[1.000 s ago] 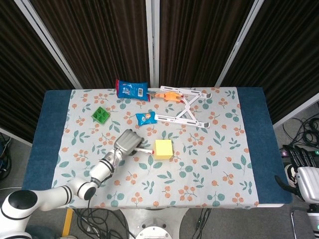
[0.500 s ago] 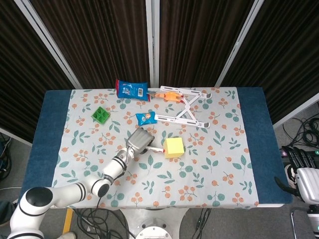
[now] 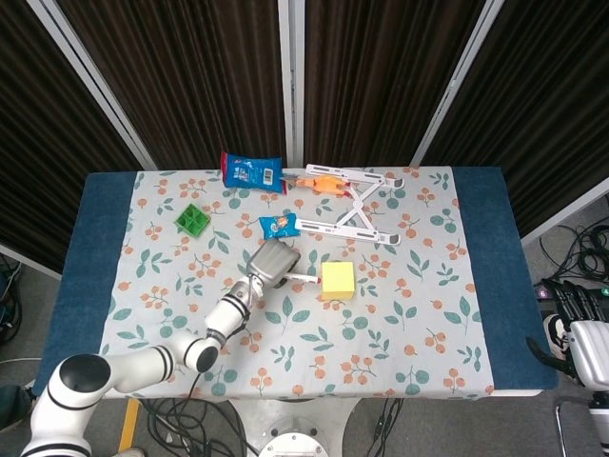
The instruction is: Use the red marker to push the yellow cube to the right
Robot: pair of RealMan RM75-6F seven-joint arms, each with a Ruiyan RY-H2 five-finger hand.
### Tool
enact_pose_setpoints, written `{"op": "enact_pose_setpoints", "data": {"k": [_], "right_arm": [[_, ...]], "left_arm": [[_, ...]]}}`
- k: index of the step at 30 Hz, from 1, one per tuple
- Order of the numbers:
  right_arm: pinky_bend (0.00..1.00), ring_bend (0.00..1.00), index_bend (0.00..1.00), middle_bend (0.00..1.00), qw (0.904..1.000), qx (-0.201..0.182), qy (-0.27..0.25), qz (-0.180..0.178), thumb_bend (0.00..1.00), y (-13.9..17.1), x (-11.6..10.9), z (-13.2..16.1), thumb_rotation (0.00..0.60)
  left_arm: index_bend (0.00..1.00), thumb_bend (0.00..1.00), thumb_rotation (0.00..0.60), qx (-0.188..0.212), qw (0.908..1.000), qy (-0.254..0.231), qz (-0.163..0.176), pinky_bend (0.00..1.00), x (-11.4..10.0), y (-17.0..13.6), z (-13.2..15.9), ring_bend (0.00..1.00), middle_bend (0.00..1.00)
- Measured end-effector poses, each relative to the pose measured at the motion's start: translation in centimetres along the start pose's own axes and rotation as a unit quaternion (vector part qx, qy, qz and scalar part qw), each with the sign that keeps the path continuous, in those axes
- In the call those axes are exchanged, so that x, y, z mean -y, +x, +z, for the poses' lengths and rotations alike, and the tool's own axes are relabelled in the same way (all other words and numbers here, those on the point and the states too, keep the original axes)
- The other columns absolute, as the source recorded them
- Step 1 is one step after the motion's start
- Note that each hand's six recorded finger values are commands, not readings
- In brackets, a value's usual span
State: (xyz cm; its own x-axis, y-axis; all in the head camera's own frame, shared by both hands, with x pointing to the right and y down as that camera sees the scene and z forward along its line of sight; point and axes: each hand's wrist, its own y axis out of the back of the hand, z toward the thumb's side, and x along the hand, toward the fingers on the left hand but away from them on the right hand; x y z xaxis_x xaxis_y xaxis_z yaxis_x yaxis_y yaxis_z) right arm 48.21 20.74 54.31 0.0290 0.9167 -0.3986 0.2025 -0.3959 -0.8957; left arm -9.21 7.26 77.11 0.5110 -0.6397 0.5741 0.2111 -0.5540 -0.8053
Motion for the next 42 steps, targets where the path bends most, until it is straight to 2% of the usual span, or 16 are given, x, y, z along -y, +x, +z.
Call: {"op": "enact_pose_setpoints", "data": {"k": [5,9,16,21,27,29,34,38,42], "right_arm": [[0.0,0.0,0.01,0.1,1.0,-0.005,-0.001,0.0,0.17,0.0,0.0,0.2,0.6],[0.0,0.0,0.0,0.1,0.9999,-0.01,-0.003,-0.001,0.17,0.0,0.1,0.5,0.6],[0.0,0.0,0.0,0.1,0.9998,-0.017,-0.005,0.0,0.17,-0.3,0.2,0.9,0.6],[0.0,0.0,0.0,0.1,0.9997,-0.025,-0.006,0.003,0.17,-0.6,0.5,1.4,0.6],[0.0,0.0,0.01,0.1,0.9996,-0.026,-0.003,0.001,0.17,-0.7,0.3,1.6,0.6],[0.0,0.0,0.01,0.1,0.9997,-0.024,-0.004,0.001,0.17,-0.6,0.3,1.6,0.6],[0.0,0.0,0.0,0.1,0.9998,-0.017,-0.004,0.002,0.18,-0.7,0.3,1.1,0.6],[0.0,0.0,0.01,0.1,0.9999,-0.015,-0.003,0.006,0.18,-0.8,0.4,0.8,0.6],[0.0,0.0,0.01,0.1,0.9998,-0.019,-0.007,0.006,0.18,-0.8,0.5,0.9,0.6]], "left_arm": [[0.69,0.42,0.6,-0.032,0.9995,-0.002,0.004,0.47,0.3,-2.0,-3.5,0.53,0.74],[0.68,0.42,0.6,-0.07,0.9975,-0.005,0.005,0.47,1.0,-5.0,-7.5,0.53,0.73],[0.64,0.41,0.6,-0.152,0.9878,-0.015,-0.028,0.45,3.8,-11.7,-14.4,0.5,0.69],[0.56,0.41,0.6,-0.173,0.9832,-0.012,-0.055,0.43,5.8,-15.0,-15.8,0.45,0.62],[0.31,0.36,0.6,-0.166,0.9839,-0.022,-0.061,0.39,6.0,-16.0,-15.2,0.29,0.4],[0.29,0.33,0.6,-0.168,0.984,-0.028,-0.054,0.38,5.6,-16.3,-15.2,0.27,0.37],[0.28,0.25,0.6,-0.19,0.9807,-0.045,-0.007,0.35,3.7,-18.5,-16.4,0.26,0.35],[0.28,0.18,0.6,-0.224,0.9723,-0.056,0.034,0.34,2.3,-21.6,-18.4,0.26,0.34],[0.28,0.13,0.6,-0.259,0.9615,-0.059,0.068,0.32,1.6,-26.1,-20.0,0.24,0.33]]}}
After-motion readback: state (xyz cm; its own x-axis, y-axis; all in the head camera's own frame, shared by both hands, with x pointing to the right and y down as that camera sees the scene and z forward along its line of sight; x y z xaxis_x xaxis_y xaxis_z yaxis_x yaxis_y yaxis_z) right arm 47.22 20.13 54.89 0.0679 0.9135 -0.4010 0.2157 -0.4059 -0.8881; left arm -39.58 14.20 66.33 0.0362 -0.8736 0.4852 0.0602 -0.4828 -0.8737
